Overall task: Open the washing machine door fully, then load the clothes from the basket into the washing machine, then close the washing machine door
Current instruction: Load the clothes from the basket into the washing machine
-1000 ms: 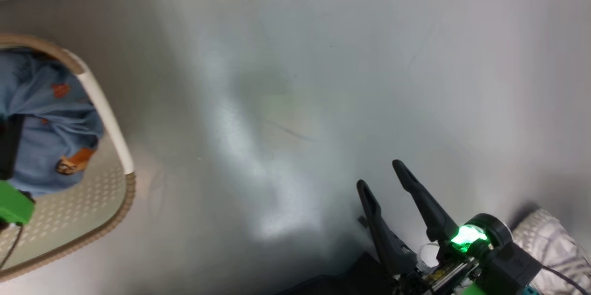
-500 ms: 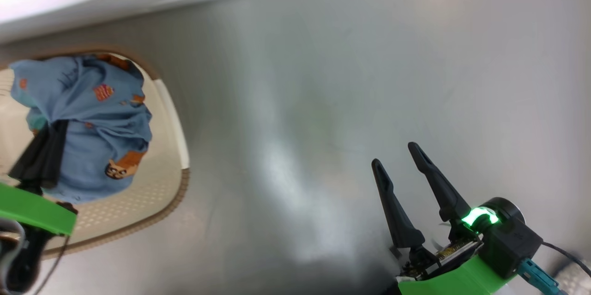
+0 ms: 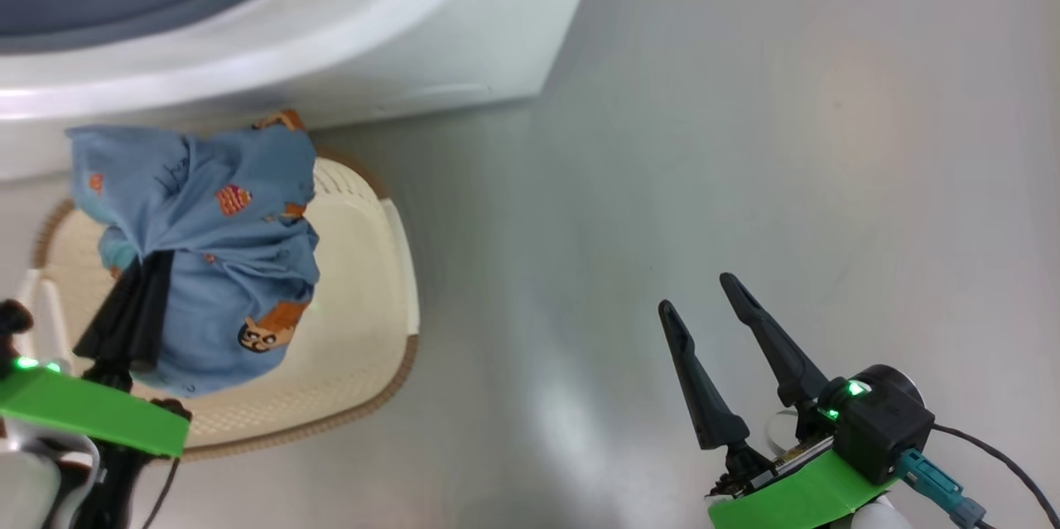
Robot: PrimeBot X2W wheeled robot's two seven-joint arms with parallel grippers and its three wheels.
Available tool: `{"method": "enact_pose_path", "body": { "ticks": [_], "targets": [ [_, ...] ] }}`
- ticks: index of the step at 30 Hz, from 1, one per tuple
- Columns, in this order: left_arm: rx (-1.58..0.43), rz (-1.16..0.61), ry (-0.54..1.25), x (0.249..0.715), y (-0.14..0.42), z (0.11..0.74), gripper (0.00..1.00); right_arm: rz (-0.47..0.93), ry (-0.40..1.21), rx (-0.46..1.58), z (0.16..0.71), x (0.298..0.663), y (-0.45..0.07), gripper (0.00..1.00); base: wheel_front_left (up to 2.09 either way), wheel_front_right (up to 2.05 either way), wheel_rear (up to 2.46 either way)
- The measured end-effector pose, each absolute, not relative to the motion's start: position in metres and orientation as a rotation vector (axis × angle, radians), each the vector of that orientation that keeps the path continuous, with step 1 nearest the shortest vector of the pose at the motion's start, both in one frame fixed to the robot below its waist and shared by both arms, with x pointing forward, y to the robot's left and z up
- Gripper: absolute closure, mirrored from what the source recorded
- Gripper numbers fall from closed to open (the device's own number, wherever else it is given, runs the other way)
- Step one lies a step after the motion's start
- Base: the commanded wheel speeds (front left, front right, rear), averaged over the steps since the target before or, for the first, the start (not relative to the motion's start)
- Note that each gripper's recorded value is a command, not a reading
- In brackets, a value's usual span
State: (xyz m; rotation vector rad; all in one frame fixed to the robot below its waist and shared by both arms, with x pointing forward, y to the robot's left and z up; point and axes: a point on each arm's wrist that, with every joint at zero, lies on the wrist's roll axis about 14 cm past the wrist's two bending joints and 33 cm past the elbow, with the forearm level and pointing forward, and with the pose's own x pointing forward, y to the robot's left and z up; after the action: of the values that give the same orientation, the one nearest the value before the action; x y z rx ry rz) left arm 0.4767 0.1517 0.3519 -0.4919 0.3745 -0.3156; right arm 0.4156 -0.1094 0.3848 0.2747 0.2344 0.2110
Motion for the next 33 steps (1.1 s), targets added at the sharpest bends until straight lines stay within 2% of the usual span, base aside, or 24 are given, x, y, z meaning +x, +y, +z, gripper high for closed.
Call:
{"method": "enact_pose_path", "body": {
  "ticks": [14, 33],
  "targets": [
    [-0.465, -0.274, 0.163, 0.454, 0.169, 0.439, 1.00, 0.265, 0.128, 0.266, 0.431, 0.409, -0.097, 0.00, 0.00, 0.00, 0.00],
    [-0.299, -0.235, -0.079, 0.403, 0.181, 0.521, 1.00, 0.208, -0.030, 0.228, 0.489, 0.391, -0.123, 0.00, 0.00, 0.00, 0.00]
  ]
}}
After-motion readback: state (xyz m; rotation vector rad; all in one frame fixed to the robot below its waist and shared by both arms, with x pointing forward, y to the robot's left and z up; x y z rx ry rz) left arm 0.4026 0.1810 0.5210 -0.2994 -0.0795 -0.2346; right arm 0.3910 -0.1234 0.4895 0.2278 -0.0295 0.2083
